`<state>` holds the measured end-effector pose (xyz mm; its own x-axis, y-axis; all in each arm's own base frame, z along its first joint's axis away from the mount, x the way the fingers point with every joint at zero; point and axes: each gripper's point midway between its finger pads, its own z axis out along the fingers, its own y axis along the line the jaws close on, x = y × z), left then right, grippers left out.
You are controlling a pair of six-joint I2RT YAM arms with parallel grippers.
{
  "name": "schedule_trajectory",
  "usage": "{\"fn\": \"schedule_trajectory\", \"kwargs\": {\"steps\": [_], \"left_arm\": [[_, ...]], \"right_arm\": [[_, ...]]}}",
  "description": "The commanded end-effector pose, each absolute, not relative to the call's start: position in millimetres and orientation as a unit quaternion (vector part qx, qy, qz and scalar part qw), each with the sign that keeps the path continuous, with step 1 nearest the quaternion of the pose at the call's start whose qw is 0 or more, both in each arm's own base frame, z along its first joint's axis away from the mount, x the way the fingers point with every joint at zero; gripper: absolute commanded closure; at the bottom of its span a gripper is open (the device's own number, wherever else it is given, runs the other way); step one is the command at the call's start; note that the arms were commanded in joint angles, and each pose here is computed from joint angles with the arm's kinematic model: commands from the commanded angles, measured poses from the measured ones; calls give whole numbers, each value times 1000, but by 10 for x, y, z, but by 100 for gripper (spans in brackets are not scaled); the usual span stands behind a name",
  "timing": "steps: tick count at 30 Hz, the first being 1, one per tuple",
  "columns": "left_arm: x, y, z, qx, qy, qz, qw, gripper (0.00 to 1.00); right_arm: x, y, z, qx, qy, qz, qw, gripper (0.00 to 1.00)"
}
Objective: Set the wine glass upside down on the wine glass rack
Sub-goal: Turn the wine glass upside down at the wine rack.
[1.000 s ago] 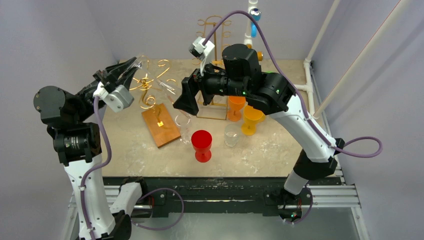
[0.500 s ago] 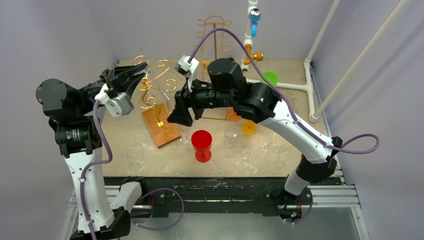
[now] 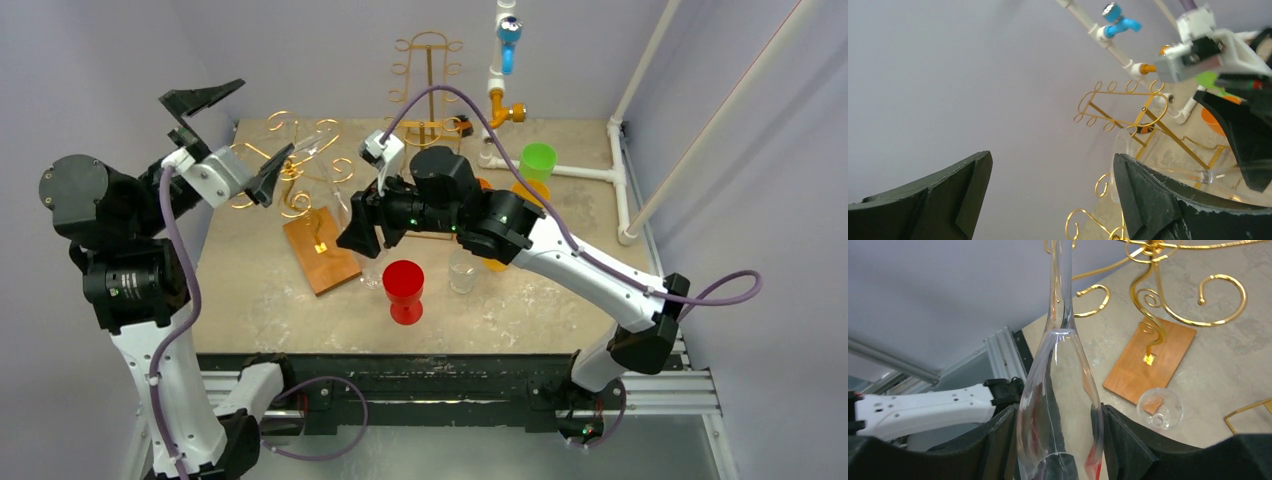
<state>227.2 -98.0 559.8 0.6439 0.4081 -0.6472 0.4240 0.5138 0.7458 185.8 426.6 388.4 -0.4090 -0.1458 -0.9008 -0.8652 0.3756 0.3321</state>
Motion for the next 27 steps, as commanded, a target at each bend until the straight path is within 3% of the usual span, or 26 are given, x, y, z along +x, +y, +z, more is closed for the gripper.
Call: {"fn": "schedule_trajectory", "kwargs": {"steps": [1, 8, 12, 19, 27], "left_arm": [[2464, -551, 5361, 343, 579, 5, 740, 0], [2658, -35, 4799, 175, 734, 22, 656, 0], [2710, 162, 4422, 141, 804, 36, 576, 0], [2543, 314, 4121, 150, 834, 78, 526, 10], [2412, 330, 3960, 171, 847, 87, 495, 30]], "right_arm": [[2023, 4268, 3937, -300, 711, 439, 460, 93], [2111, 4420, 3670, -274, 717, 428, 478, 93], [2207, 4537, 3645, -254, 714, 431, 490, 94], [2262, 4721, 3512, -251, 716, 439, 480, 95], [2332, 4806, 3290, -248, 726, 430, 475, 97]]}}
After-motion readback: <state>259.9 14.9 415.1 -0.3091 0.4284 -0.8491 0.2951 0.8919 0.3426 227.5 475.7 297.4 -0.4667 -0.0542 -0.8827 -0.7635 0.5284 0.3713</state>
